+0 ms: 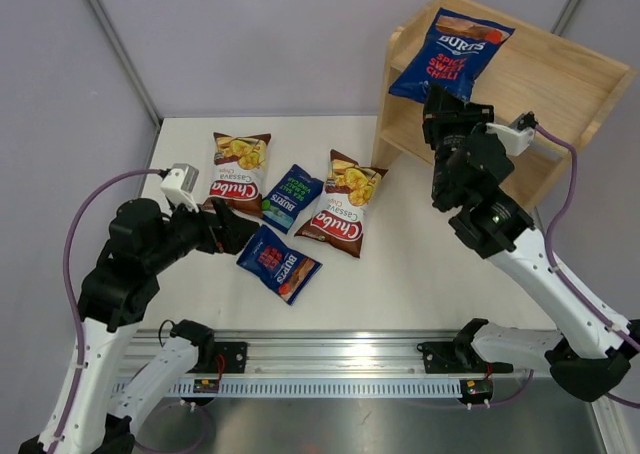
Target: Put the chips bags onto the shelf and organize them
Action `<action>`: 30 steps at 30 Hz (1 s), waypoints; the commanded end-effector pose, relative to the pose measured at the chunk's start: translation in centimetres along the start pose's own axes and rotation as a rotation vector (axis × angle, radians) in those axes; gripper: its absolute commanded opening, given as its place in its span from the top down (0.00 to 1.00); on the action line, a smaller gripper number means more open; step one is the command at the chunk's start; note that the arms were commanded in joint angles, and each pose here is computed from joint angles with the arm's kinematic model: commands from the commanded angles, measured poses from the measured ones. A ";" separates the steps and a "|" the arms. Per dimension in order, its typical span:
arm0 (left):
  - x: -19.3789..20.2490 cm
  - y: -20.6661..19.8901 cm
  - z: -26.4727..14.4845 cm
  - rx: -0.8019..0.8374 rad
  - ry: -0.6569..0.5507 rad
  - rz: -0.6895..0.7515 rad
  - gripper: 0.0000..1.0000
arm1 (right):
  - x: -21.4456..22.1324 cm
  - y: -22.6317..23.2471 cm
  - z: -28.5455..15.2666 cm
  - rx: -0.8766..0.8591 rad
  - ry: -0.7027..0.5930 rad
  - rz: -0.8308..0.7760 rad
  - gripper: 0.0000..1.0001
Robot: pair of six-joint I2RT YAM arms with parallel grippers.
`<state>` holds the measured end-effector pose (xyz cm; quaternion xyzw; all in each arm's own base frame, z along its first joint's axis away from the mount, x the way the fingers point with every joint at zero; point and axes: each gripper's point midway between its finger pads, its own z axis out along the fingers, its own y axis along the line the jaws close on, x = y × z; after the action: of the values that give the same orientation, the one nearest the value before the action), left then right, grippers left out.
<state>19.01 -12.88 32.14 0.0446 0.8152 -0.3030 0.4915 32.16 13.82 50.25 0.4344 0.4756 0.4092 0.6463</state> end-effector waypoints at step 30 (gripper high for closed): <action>7.4 3.1 2.4 0.027 0.080 0.031 0.01 | 1.5 -6.7 13.3 0.330 -0.170 0.231 0.98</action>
<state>17.84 -13.02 22.24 0.0706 0.8508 -0.2906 0.4320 45.59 11.95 44.77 0.6116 0.4473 0.3547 0.5477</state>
